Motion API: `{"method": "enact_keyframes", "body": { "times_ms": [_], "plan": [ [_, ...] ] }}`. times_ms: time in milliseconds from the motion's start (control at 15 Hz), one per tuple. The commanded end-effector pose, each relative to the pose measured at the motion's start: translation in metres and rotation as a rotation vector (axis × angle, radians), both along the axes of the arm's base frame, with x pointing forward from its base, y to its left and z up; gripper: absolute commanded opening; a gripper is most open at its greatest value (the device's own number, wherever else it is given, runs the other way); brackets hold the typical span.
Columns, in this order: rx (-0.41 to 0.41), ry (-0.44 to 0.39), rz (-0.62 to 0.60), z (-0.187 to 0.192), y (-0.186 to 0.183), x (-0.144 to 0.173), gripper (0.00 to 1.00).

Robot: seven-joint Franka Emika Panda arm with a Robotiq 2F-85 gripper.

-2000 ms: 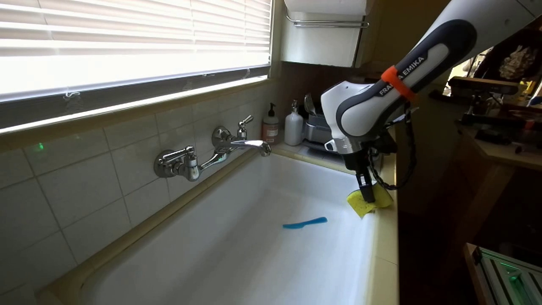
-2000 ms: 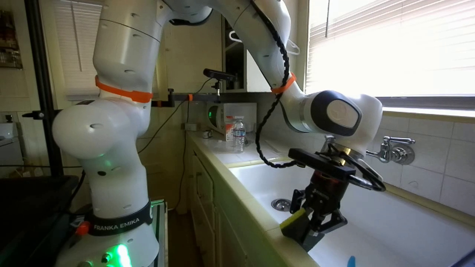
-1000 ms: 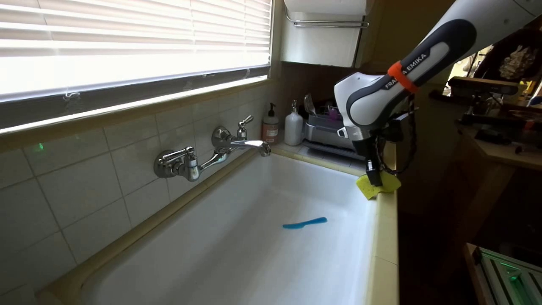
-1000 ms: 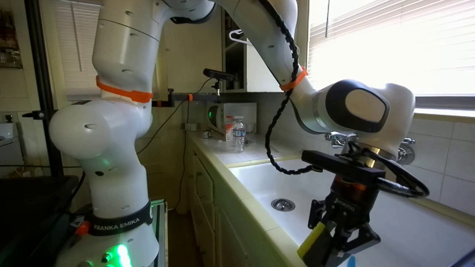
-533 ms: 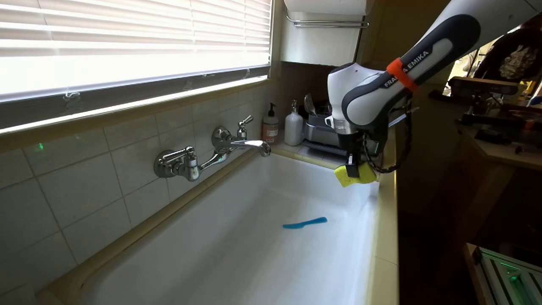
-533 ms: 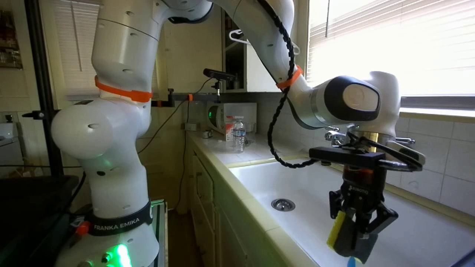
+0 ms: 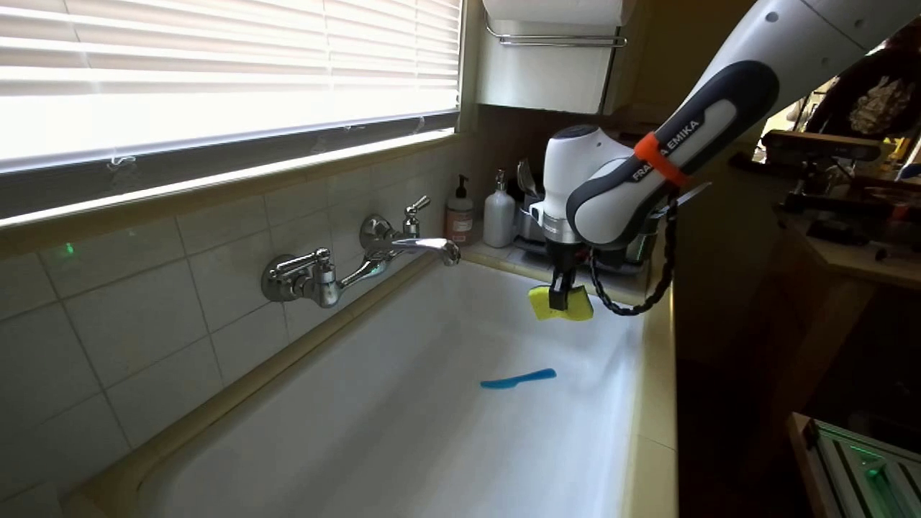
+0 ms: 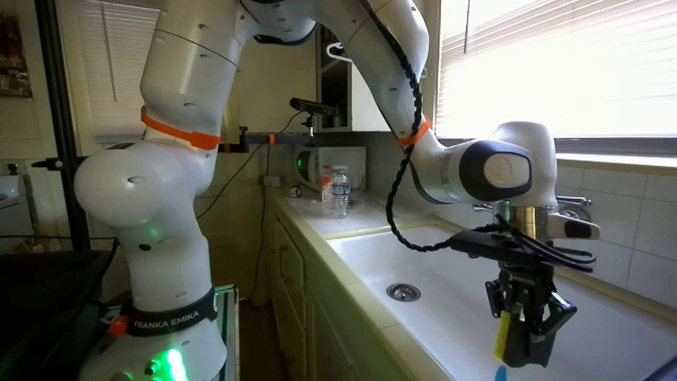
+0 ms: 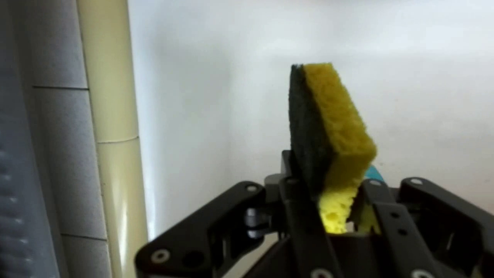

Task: Use the sponge to wipe the sink

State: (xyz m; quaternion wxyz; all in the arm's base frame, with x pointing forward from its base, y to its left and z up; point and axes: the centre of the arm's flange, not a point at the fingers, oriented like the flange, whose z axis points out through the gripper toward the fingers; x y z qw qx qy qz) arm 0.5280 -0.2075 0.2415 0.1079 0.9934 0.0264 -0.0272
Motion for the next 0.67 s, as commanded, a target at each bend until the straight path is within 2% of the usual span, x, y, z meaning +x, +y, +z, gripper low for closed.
{"method": "enact_keyframes", "body": {
  "times_ms": [0, 333, 400, 467, 600],
  "plan": [
    [0.025, -0.059, -0.005, -0.025, -0.003, 0.022, 0.03],
    [0.059, -0.086, -0.011, -0.041, -0.006, 0.039, 0.03],
    [0.064, -0.086, -0.013, -0.044, -0.006, 0.041, 0.13],
    [0.068, -0.087, -0.014, -0.045, -0.006, 0.042, 0.37],
    [0.069, -0.089, -0.018, -0.046, -0.005, 0.044, 0.41]
  ]
}}
